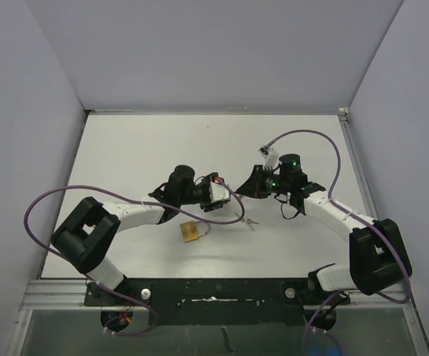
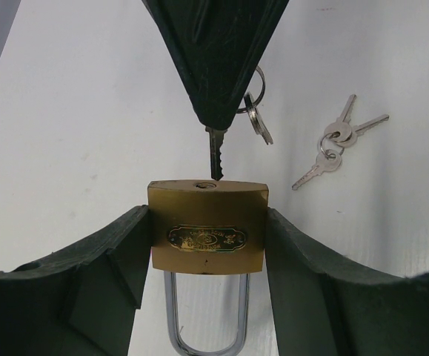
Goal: Unlock with the key
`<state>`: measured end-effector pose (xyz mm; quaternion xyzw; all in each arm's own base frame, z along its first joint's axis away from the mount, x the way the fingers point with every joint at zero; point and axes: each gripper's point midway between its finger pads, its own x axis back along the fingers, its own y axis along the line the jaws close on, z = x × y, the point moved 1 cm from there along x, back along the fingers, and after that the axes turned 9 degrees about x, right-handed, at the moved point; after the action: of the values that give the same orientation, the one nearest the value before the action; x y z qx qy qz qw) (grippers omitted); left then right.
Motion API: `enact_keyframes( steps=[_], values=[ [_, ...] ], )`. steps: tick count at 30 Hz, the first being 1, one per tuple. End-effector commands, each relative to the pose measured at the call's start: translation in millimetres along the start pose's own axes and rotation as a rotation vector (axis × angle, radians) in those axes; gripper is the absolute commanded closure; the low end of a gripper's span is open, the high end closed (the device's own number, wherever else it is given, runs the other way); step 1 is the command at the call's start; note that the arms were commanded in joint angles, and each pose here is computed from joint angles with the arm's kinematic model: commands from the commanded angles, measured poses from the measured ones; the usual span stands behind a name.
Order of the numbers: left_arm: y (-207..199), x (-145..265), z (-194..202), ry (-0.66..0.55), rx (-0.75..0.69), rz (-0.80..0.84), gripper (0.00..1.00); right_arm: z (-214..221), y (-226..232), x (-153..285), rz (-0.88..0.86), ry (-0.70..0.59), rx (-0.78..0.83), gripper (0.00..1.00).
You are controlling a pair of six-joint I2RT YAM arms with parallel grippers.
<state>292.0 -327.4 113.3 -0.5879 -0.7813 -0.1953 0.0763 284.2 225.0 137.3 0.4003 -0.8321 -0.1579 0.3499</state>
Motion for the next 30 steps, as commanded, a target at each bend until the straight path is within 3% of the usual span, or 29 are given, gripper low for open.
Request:
enact_keyframes(
  steps=[1,30],
  values=[
    [18,8,-60,-0.159,-0.111,-0.057,1.0,-25,12,2,-0.018,-0.069,0.073,1.0],
    [8,8,-66,-0.173,-0.127,-0.035,1.0,-26,9,-1,-0.013,-0.076,0.076,1.0]
  ],
)
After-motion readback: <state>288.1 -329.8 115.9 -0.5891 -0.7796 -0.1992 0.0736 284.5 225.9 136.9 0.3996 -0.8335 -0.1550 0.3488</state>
